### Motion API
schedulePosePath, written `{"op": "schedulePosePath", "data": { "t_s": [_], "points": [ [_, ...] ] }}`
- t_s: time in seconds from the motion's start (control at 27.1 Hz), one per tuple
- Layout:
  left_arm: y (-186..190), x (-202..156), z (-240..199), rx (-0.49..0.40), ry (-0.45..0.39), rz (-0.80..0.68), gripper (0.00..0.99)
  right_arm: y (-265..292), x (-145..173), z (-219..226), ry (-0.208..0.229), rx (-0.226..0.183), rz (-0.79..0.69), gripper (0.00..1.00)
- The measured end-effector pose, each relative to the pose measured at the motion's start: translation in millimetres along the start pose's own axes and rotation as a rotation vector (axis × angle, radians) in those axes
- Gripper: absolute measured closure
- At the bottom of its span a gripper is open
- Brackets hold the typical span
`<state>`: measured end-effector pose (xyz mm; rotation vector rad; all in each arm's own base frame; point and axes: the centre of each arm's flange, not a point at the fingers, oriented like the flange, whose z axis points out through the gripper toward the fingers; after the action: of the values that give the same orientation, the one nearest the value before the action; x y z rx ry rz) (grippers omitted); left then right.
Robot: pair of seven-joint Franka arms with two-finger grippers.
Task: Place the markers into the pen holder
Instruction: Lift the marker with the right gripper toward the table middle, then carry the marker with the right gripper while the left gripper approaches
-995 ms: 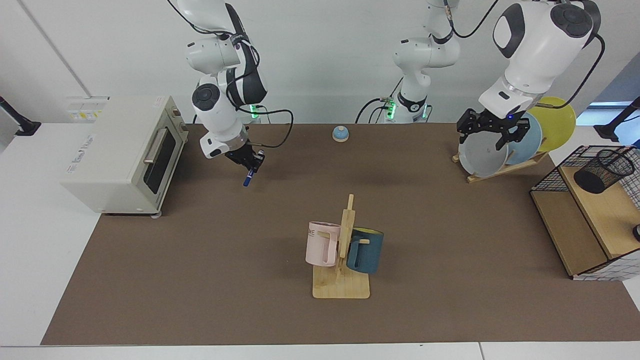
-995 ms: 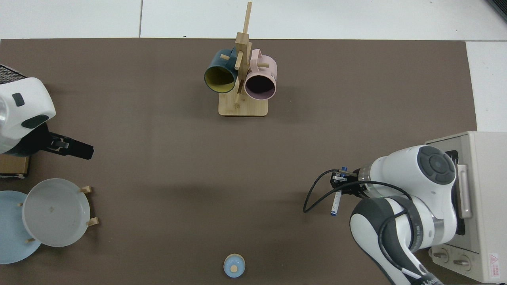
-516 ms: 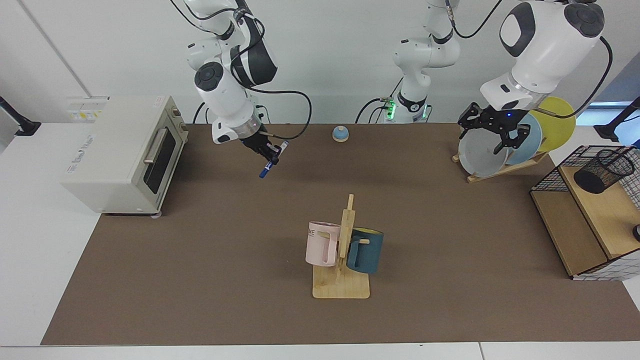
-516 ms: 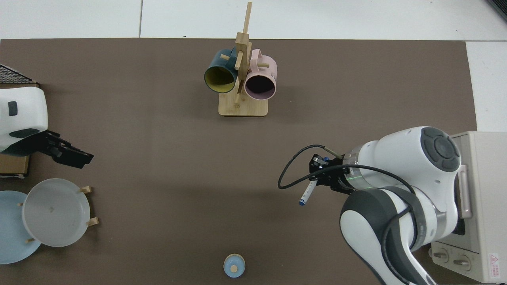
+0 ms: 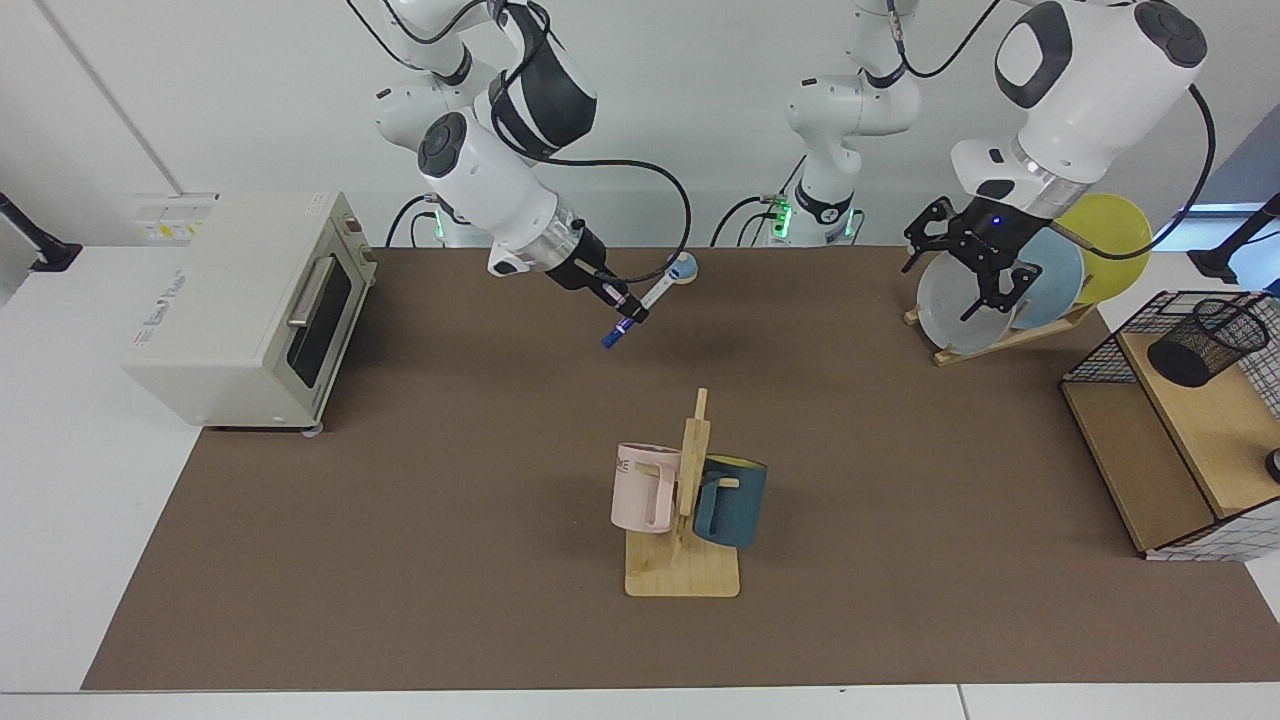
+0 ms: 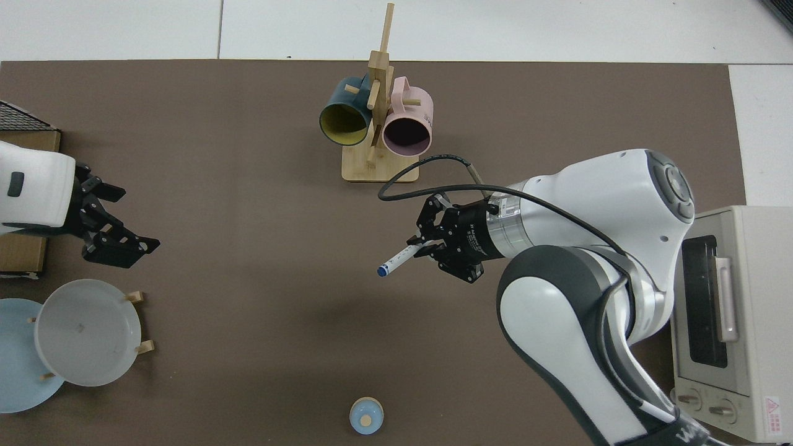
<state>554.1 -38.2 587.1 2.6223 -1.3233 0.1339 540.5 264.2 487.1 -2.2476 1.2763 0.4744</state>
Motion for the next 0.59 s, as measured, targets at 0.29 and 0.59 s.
{"op": "schedulePosePath", "data": {
  "t_s": [0.29,0.59],
  "points": [
    [9,13,1,-0.044,0.088,0.224,0.0,-21,-4,-3,-0.083,0.105,0.189,0.84],
    [33,44,6,-0.022,0.109,0.451,0.0,-49,-49,24,-0.105,0.162,0.291,0.84]
  ]
}}
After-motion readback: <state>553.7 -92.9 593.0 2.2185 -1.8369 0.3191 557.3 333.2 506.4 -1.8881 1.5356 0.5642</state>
